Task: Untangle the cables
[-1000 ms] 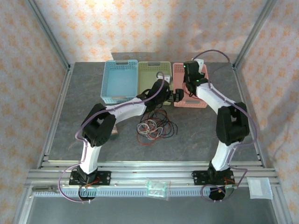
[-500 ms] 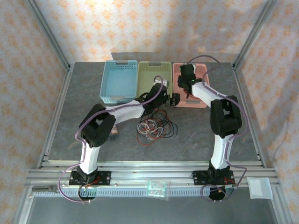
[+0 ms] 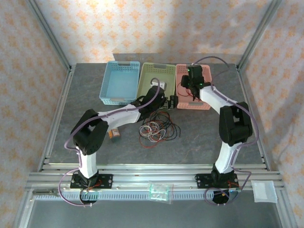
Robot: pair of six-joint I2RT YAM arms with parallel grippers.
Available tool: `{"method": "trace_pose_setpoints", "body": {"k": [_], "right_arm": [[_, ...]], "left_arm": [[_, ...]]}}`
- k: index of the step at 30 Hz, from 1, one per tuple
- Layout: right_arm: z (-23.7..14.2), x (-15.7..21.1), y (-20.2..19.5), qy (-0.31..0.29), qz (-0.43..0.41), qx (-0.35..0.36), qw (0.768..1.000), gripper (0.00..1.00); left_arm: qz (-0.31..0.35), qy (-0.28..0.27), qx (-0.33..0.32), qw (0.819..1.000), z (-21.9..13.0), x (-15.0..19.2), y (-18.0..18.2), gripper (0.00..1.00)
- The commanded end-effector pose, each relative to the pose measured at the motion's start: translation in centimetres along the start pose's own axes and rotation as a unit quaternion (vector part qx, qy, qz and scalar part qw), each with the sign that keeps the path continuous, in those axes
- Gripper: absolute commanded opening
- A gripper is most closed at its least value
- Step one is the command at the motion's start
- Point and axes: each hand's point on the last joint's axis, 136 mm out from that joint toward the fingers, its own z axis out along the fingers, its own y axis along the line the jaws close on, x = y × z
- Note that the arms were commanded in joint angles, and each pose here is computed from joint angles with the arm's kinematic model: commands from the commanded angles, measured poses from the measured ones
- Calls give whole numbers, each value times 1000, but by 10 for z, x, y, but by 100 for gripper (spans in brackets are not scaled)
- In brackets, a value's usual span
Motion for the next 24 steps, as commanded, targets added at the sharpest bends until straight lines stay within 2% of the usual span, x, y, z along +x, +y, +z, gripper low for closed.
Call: {"method": "trace_pose_setpoints", "body": {"k": [1, 7, 14, 24], "right_arm": [[-31, -30, -1, -60, 12, -10, 998, 51], [-64, -15, 7, -56, 20, -62, 996, 44], [-105, 22, 26, -38, -2, -105, 994, 38], [-145, 88, 69, 24, -60, -160, 985, 35]], "left_arm": [[14, -36, 28, 999, -22, -29, -13, 100], [15, -55, 32, 998, -56, -40, -14, 99], [3, -37, 0, 999, -92, -9, 16, 99], [-19, 39, -47, 998, -111, 57, 58, 99]]}}
